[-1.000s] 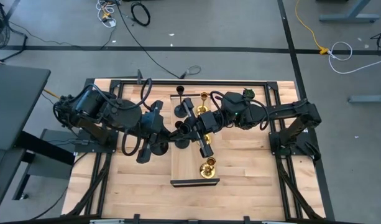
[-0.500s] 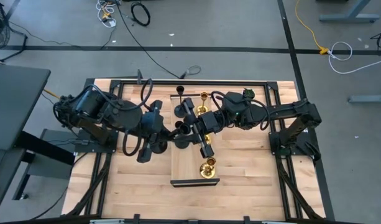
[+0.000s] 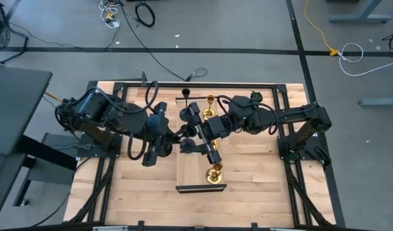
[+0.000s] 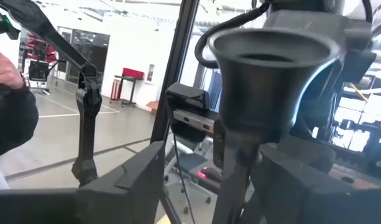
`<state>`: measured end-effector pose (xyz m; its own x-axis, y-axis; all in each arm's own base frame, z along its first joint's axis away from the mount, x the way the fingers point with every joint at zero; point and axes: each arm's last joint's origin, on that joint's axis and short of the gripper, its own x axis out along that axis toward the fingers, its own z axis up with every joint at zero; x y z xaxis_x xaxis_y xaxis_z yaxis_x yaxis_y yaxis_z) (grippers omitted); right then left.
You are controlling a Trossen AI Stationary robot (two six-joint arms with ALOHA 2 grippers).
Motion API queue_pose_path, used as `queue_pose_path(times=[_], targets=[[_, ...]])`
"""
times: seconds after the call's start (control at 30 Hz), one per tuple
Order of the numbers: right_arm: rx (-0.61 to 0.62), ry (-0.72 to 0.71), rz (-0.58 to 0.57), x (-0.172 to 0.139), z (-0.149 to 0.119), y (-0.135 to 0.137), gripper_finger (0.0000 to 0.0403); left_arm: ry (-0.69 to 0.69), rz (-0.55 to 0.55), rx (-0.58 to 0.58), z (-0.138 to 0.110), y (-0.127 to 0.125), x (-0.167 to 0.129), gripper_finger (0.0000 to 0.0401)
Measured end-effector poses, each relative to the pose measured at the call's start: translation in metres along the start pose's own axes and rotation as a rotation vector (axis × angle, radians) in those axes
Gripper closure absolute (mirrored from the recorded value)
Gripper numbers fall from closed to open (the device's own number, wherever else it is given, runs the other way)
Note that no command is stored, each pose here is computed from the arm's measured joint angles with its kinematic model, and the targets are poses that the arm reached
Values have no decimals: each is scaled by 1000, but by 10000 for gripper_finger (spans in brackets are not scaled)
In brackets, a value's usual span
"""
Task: Pick & Place candle stick holders
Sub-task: Put the black candle holder on the shelf aligned with the golden candle holders
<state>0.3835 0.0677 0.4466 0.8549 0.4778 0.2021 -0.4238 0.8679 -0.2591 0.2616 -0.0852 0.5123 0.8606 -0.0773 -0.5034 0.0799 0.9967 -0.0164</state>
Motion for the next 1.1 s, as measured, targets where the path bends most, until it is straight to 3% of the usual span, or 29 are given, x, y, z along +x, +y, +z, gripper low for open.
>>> queue_pose_path(times=[0.5, 1.1], targets=[[6, 120, 9, -12, 4, 3, 174, 1, -4, -1, 0, 0, 0, 386], [29, 390, 25, -63, 30, 15, 188, 6, 0, 1, -1, 0, 0, 384]])
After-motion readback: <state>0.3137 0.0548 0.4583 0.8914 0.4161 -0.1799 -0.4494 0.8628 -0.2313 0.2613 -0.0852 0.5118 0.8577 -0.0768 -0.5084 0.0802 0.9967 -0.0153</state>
